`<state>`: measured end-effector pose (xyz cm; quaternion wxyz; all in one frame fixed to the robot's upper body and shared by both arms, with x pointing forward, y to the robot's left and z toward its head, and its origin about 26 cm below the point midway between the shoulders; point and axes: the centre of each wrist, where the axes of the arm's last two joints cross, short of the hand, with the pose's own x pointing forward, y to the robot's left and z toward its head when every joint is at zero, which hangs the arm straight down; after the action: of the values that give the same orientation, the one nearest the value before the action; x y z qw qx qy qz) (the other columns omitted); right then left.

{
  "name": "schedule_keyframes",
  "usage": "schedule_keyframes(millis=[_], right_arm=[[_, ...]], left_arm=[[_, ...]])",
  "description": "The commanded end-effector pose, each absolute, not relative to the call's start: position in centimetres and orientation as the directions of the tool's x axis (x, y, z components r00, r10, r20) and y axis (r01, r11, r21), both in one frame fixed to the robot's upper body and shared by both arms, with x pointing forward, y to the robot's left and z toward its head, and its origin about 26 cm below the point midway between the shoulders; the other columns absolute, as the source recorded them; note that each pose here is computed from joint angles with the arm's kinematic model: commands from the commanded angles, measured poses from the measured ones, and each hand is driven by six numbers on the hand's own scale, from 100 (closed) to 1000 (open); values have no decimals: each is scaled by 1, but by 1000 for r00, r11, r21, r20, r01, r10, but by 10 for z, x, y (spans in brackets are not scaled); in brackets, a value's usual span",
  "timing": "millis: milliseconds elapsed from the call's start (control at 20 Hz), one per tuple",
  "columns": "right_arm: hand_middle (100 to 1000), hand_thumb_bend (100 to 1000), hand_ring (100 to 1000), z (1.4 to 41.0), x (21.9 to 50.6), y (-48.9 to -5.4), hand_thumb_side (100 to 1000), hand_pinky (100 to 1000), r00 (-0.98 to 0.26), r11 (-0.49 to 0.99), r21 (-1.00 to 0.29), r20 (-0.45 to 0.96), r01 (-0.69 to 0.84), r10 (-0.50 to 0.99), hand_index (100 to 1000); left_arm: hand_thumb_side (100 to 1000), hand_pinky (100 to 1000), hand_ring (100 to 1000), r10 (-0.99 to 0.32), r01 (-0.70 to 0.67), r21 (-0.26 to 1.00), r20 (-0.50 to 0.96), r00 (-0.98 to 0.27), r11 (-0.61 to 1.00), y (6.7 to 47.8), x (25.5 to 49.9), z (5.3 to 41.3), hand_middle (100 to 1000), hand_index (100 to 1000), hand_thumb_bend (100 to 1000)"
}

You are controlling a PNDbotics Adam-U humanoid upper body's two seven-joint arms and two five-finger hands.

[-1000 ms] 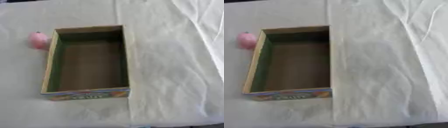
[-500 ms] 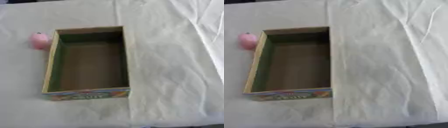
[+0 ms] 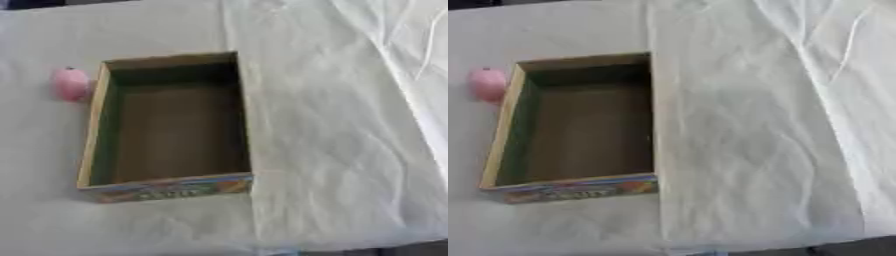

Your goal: Pick up objects on the table and place them in the box.

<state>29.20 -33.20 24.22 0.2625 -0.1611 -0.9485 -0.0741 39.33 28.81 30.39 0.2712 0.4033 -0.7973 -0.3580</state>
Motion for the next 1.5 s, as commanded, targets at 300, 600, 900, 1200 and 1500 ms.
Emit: schedule_keyframes(millis=[300,600,900,1200,1500], right_arm=[[592,100,603,250,289,-332,1000,526,-820,941,35,503,336,274,794],[591,100,603,250,290,-332,1000,526,-819,943,31,506,330,270,793],[590,100,602,249,289,-332,1000,526,-817,943,31,508,332,271,793],[589,100,603,248,289,-332,1000,526,-817,943,29,509,331,271,792],[589,100,604,249,289,-333,1000,526,-816,941,24,506,338,280,792]], left_arm=[[862,649,728,-865,-300,928,46,-499,222,261,430,277,799,1000,367],[787,671,750,-870,-211,969,7,-494,128,248,455,268,812,1000,456],[890,675,747,-886,-168,984,-29,-463,56,249,466,275,806,1000,341],[900,671,745,-888,-219,975,-80,-454,24,255,455,305,808,1000,334],[906,684,765,-922,-158,979,-178,-344,-130,291,449,307,827,1000,456]])
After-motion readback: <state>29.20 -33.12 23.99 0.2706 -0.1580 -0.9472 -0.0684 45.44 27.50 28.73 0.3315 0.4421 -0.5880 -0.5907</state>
